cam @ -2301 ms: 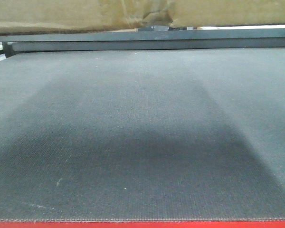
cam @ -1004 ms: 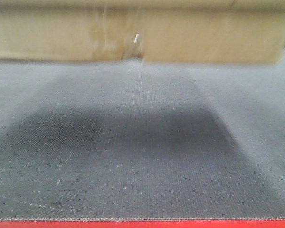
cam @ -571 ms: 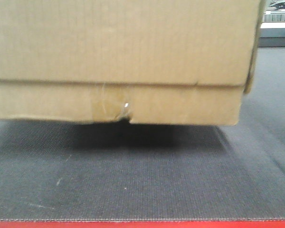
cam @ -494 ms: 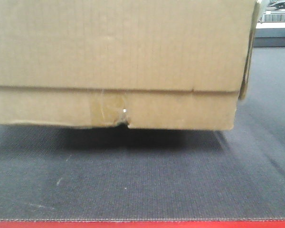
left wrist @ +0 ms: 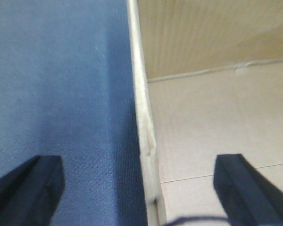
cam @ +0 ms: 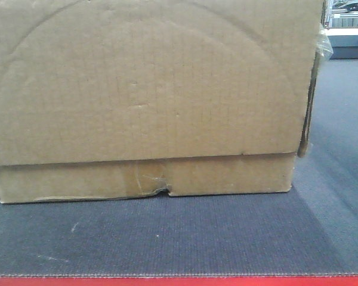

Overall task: Grab carton from right shelf to conveyor
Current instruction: 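Lower the carton onto the conveyor belt with both grippers, then open both grippers and pull them back from the carton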

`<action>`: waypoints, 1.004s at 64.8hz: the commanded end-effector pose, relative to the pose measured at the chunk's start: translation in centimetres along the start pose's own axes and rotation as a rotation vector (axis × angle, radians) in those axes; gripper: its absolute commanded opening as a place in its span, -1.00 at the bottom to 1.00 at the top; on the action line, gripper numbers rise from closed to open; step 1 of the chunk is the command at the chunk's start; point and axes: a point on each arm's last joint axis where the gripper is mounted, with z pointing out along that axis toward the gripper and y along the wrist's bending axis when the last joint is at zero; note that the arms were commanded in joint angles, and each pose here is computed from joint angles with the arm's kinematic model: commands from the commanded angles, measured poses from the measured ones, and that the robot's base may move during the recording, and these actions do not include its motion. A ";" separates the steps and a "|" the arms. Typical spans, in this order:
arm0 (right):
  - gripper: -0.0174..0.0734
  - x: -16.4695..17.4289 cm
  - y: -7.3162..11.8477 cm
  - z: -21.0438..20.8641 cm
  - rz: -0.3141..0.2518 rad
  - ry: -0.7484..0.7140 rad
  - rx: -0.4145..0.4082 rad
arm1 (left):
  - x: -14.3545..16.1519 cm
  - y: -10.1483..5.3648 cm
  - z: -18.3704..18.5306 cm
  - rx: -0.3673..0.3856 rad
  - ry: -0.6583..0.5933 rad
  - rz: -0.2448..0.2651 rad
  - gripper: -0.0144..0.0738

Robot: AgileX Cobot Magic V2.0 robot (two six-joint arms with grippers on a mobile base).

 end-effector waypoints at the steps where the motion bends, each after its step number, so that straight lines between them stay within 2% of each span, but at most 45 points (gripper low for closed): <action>1: 0.54 -0.1 -0.4 -3.7 -0.010 -0.073 0.013 | -0.1 0.7 -3.1 0.000 -0.056 0.001 0.33; 4: 0.42 -0.1 -0.5 -4.8 -0.010 -0.094 0.019 | 0.0 1.1 -4.6 -0.009 -0.074 0.012 0.23; 9: 0.11 0.1 -1.1 -6.9 0.003 -0.133 0.029 | 0.7 1.7 -6.5 -0.021 -0.099 0.018 0.02; 16: -0.49 0.9 -2.4 -9.2 0.032 -0.166 0.056 | 2.3 2.6 -8.5 -0.045 -0.151 0.034 -0.39; 20: -0.82 1.8 -3.4 -9.9 0.056 -0.167 0.081 | 3.7 3.4 -9.3 -0.049 -0.182 0.025 -0.66; 22: -0.79 2.5 -3.9 -10.1 0.068 -0.164 0.095 | 4.6 3.9 -9.6 -0.053 -0.199 0.017 -0.76; 30: -0.75 5.7 -5.0 -10.0 0.099 -0.151 0.127 | 8.1 5.8 -10.2 -0.087 -0.251 -0.039 -0.68; 39: -0.75 10.1 -5.2 -9.0 0.100 -0.165 0.129 | 12.2 7.1 -10.3 -0.115 -0.289 -0.100 -0.69; 55: -0.75 18.1 -5.0 -7.7 0.089 -0.264 0.121 | 20.1 6.9 -9.7 -0.101 -0.371 -0.087 -0.69; 65: -0.75 22.1 -4.8 -8.0 0.080 -0.387 0.114 | 23.8 6.8 -10.2 -0.093 -0.443 -0.087 -0.69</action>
